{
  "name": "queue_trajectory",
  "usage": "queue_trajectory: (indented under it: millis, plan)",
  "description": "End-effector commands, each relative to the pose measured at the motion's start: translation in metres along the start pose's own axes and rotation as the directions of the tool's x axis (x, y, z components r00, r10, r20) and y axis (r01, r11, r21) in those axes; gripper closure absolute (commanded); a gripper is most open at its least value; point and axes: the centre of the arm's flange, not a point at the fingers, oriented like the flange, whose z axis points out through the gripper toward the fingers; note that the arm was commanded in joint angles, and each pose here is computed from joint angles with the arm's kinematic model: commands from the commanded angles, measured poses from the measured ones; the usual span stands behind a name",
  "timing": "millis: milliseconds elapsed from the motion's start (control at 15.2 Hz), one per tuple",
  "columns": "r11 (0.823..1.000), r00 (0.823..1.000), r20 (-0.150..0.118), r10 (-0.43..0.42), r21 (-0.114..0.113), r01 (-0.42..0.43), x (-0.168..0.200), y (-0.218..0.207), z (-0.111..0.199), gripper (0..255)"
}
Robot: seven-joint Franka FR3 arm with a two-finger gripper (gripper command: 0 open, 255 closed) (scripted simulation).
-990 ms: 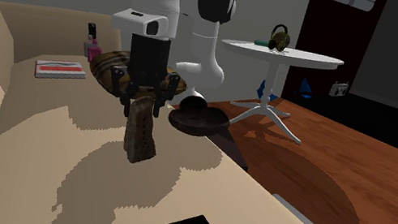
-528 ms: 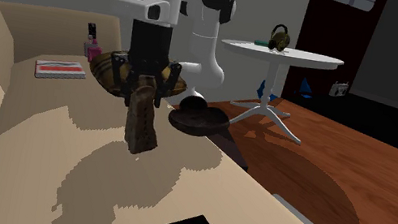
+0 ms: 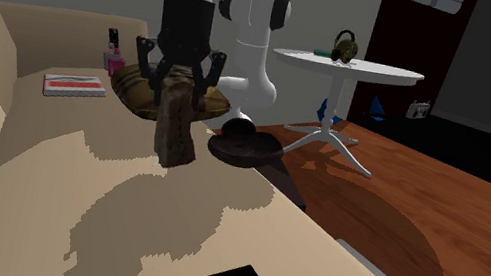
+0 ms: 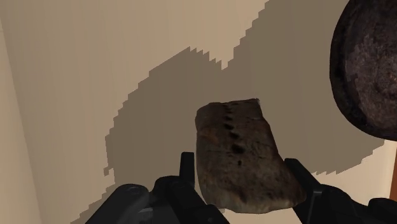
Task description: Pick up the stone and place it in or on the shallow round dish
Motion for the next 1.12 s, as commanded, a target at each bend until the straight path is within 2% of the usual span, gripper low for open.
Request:
queue_trajectory:
  millis: [0,990,1056]
  plan:
    - [1.000,1.000,0.000,0.000,0.000,0.000,0.000,0.000,-0.011,255]
    - [1.000,1.000,0.000,0.000,0.000,0.000,-0.001,0.006,-0.089,255]
    - [1.000,1.000,0.000,0.000,0.000,0.000,-0.006,-0.006,-0.093,255]
